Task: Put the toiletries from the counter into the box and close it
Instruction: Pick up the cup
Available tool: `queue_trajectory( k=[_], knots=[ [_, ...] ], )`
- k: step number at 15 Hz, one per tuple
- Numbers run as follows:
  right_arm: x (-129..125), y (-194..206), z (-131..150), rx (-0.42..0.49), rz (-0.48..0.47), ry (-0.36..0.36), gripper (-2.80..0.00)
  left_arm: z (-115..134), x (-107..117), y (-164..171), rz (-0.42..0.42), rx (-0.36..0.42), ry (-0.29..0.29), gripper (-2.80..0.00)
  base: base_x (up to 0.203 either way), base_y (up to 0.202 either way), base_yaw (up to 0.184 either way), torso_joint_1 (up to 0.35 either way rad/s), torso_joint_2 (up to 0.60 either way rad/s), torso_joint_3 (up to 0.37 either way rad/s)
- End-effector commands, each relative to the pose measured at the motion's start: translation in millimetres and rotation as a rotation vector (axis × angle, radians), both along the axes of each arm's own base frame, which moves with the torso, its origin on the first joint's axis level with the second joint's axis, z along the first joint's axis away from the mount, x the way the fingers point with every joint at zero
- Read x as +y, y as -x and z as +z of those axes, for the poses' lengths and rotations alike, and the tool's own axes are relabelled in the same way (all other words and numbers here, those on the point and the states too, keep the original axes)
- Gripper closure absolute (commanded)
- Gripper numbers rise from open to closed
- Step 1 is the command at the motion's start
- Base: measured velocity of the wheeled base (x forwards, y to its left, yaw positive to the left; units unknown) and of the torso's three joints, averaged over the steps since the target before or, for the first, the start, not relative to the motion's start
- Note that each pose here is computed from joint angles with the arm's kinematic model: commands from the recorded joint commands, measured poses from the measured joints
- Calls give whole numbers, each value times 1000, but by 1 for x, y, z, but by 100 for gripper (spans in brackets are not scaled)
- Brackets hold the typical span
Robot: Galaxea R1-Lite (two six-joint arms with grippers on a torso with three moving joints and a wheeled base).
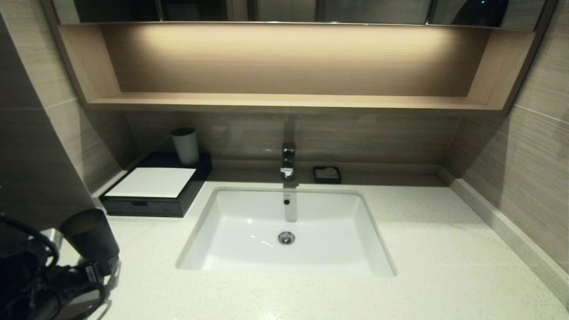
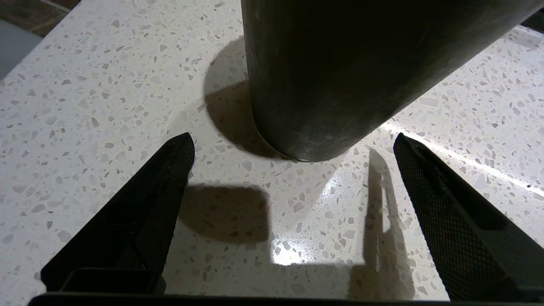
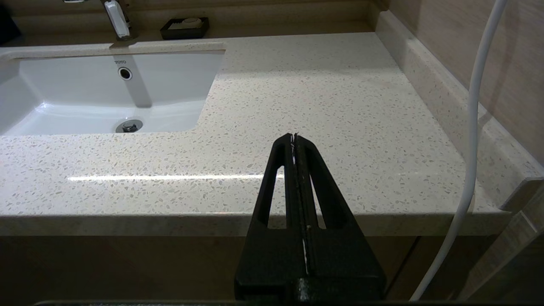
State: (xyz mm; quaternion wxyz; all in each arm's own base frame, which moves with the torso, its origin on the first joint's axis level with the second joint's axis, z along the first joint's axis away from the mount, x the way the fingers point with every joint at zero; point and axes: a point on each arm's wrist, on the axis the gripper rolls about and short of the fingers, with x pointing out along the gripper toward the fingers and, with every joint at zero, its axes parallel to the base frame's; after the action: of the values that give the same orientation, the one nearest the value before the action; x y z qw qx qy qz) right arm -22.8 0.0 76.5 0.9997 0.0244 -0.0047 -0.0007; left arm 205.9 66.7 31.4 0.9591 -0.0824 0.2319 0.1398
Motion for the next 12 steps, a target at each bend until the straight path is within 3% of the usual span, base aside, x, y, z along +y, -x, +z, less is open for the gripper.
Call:
queue_trajectory(
  k=[1, 12],
  knots=[
    [0, 0, 0, 2, 0, 0, 0, 2, 0, -1, -1, -16, -8, -280, 0, 0, 0, 0, 0, 0],
    [0, 0, 0, 2, 0, 0, 0, 7, 2, -9, -18, -47, -49, -280, 0, 0, 0, 0, 0, 0]
  ],
)
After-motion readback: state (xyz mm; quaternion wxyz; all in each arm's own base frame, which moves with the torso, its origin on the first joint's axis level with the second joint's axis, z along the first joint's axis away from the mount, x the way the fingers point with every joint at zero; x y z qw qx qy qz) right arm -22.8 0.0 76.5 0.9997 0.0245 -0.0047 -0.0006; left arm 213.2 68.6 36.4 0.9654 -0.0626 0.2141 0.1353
